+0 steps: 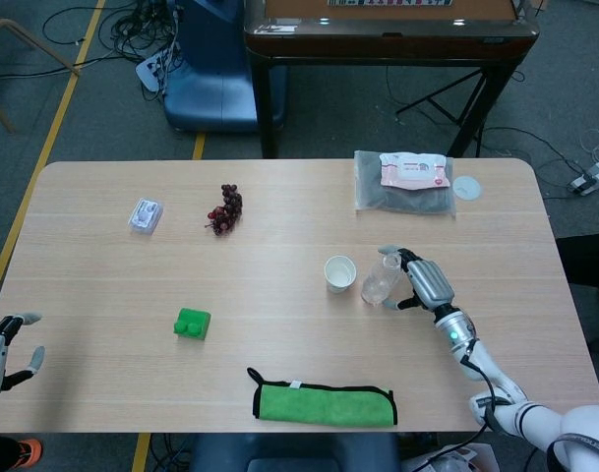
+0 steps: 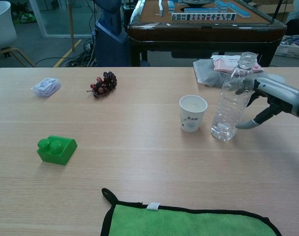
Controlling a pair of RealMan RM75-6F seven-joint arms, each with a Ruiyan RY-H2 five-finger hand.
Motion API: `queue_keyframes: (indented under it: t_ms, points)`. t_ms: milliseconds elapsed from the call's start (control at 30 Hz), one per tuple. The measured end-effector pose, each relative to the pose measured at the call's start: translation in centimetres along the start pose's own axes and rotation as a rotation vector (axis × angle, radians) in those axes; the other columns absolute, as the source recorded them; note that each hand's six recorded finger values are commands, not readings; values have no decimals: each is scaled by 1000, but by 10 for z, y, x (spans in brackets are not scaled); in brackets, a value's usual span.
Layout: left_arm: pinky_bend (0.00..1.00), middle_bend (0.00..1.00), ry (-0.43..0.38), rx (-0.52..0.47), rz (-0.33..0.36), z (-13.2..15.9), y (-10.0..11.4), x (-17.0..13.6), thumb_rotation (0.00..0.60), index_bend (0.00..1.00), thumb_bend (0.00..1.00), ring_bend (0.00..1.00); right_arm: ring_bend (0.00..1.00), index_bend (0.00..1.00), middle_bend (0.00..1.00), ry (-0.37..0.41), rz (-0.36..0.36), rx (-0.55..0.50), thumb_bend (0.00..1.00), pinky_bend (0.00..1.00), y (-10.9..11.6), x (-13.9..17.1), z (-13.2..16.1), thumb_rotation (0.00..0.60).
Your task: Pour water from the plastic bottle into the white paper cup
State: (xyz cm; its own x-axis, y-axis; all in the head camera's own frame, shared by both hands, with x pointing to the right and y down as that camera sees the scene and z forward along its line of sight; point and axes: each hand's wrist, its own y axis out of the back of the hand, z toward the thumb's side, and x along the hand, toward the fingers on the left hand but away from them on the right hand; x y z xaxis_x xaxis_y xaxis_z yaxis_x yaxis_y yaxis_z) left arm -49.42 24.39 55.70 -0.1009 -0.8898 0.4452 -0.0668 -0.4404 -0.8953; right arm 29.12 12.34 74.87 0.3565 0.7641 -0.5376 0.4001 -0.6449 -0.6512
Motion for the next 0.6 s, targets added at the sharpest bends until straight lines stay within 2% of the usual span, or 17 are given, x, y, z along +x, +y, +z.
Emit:
queue_keyframes:
  t_ms: [200,267,433,600]
  points:
    - [552,351,-1,1,3,0,1,0,600,323,323,382,142,163,169,-12,-23,57,0,324,18,12,-4,600]
    - [551,351,-4,2,6,1,1,0,600,323,323,382,142,163,201,-16,-34,110,0,324,26,20,-4,600]
    - [552,351,-21,-1,25,3,1,1,600,323,323,379,142,163,203,-53,-59,303,0,307,49,45,-9,600]
    - [552,351,-33,-1,38,5,0,1,600,324,323,376,142,163,220,-90,-62,386,0,307,66,80,-3,600]
